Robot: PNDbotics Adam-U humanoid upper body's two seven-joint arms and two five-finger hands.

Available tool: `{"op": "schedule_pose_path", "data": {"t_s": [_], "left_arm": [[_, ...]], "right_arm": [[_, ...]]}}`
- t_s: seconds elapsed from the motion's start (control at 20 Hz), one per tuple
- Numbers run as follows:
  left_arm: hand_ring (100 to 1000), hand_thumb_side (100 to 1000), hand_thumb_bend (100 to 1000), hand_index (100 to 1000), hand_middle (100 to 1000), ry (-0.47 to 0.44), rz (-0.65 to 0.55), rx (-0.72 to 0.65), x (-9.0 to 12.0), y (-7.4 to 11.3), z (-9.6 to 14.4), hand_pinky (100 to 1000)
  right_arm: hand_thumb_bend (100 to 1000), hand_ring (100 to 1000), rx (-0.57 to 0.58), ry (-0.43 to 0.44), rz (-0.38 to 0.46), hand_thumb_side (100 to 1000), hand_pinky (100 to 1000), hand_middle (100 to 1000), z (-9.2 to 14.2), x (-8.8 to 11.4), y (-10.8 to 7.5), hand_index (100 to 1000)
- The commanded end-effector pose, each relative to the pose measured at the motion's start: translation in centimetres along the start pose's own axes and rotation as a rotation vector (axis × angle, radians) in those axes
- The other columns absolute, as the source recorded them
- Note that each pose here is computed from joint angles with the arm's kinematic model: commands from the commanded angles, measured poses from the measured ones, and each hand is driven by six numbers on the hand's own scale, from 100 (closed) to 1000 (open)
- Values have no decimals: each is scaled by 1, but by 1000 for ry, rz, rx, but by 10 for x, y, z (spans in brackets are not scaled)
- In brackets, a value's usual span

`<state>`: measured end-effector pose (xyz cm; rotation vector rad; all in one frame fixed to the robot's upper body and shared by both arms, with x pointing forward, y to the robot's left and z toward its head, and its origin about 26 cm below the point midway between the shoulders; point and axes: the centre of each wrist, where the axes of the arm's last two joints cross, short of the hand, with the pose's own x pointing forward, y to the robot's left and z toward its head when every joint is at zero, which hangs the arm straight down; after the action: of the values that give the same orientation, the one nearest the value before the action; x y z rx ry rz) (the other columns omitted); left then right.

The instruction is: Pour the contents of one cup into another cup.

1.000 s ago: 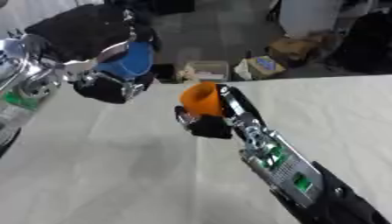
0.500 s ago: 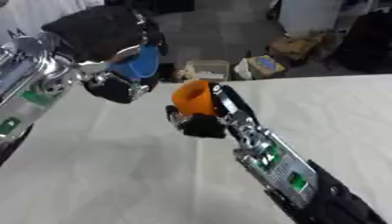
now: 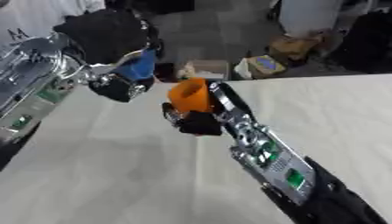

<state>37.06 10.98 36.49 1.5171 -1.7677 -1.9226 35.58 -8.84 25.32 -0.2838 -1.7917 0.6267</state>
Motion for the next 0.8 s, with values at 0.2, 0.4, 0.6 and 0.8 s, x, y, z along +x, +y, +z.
{"op": "schedule_pose_path", "data": {"t_s": [0.2,0.4,0.6,0.8], "left_arm": [[571,100,100,756,608,36,-2,37,-6,11,1,194],[566,100,100,759,606,42,6,44,-5,11,0,181],[561,100,100,759,603,44,14,50,-4,12,-1,174],[560,100,100,758,601,46,13,48,-4,12,-1,173]], "right_arm": [[100,480,8,-50,-19,264,461,480,3,18,-1,572],[100,480,20,-54,-26,263,460,480,4,23,3,572],[100,479,18,-60,-31,262,459,479,5,28,3,571],[100,479,13,-63,-35,261,458,479,5,30,3,570]]}}
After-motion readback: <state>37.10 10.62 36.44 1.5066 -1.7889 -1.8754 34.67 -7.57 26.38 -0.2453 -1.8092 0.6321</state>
